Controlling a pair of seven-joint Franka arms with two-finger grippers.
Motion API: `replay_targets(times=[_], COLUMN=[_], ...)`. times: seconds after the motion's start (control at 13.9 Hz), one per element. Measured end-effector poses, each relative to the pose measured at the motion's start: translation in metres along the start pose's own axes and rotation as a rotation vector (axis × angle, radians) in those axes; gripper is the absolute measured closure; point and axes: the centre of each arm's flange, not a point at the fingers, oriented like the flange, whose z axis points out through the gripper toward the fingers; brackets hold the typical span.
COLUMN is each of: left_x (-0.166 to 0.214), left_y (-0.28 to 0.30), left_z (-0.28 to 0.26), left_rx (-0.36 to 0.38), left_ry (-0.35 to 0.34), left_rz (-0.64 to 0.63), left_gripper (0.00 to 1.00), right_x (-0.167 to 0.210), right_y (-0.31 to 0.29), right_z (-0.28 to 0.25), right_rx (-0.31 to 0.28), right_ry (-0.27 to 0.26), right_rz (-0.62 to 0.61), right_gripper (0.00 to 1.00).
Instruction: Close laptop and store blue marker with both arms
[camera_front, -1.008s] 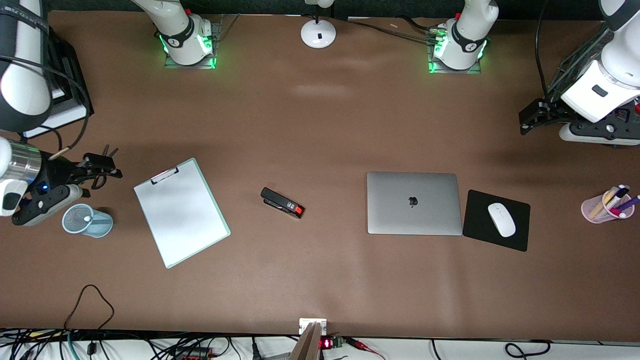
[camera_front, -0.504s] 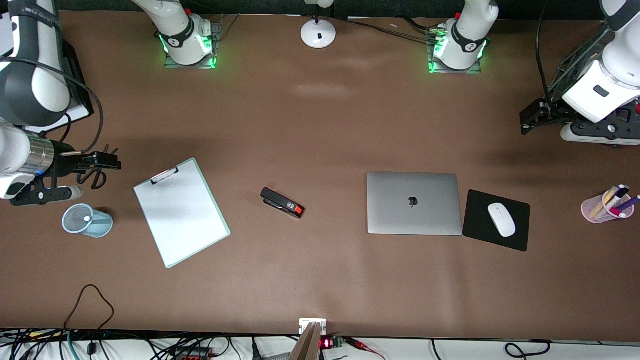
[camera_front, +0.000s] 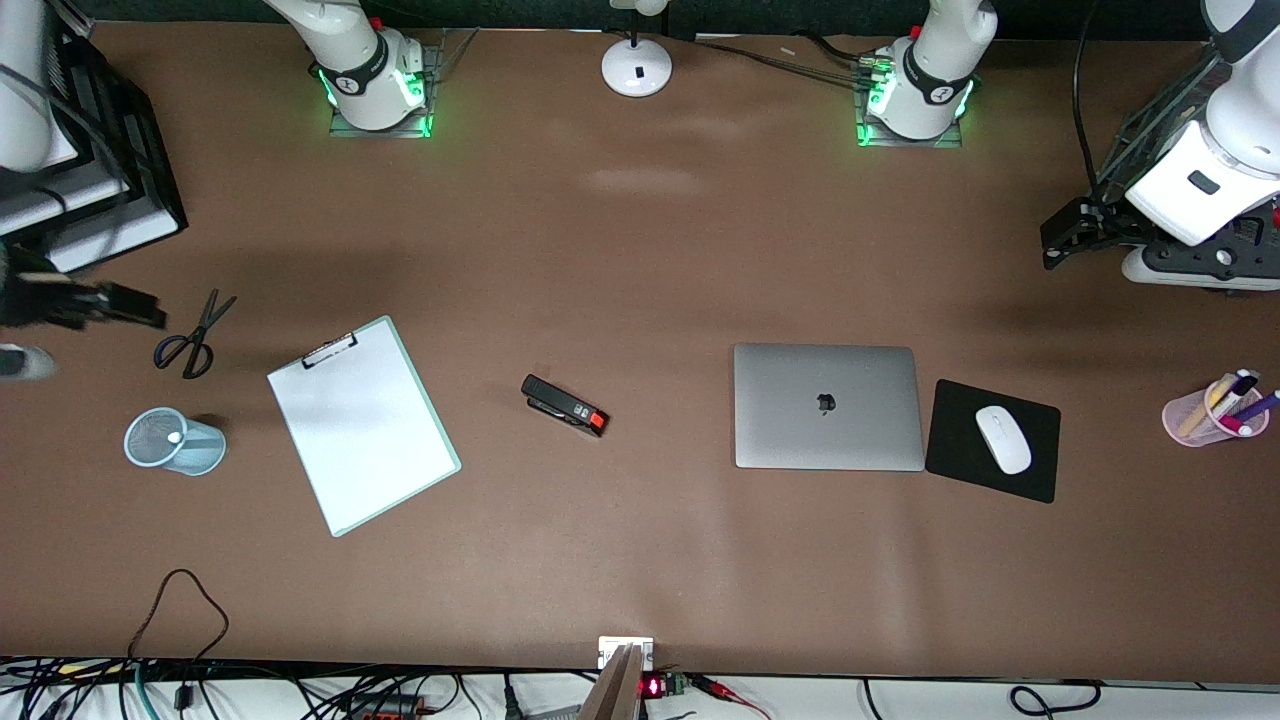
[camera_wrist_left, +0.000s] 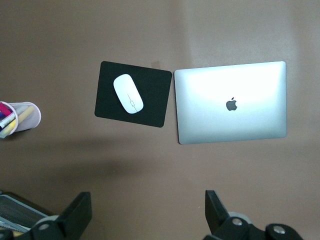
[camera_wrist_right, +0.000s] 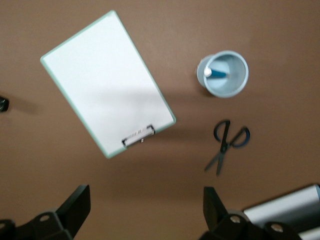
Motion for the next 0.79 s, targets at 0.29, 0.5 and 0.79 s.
replay_targets(times=[0.29,0.5,0.79], left_x=[0.000,0.000,0.000], left_y=[0.000,0.000,-0.001], left_z=[0.000,0.000,0.000], left_rx=[0.000,0.000,0.000], left_ry=[0.000,0.000,0.000], left_rz=[0.000,-0.001,-0.001], left_gripper=[0.00,0.00,0.00], right_x=[-0.007,-0.007,-0.026], right_y=[-0.007,-0.002,-0.002], right_z=[-0.018,-0.017,-0.017], right_rx=[0.003,0.004,0.009], right_ry=[0.005,0.017,0.048], right_rz=[0.064,0.097,0.099], right_gripper=[0.00,0.00,0.00])
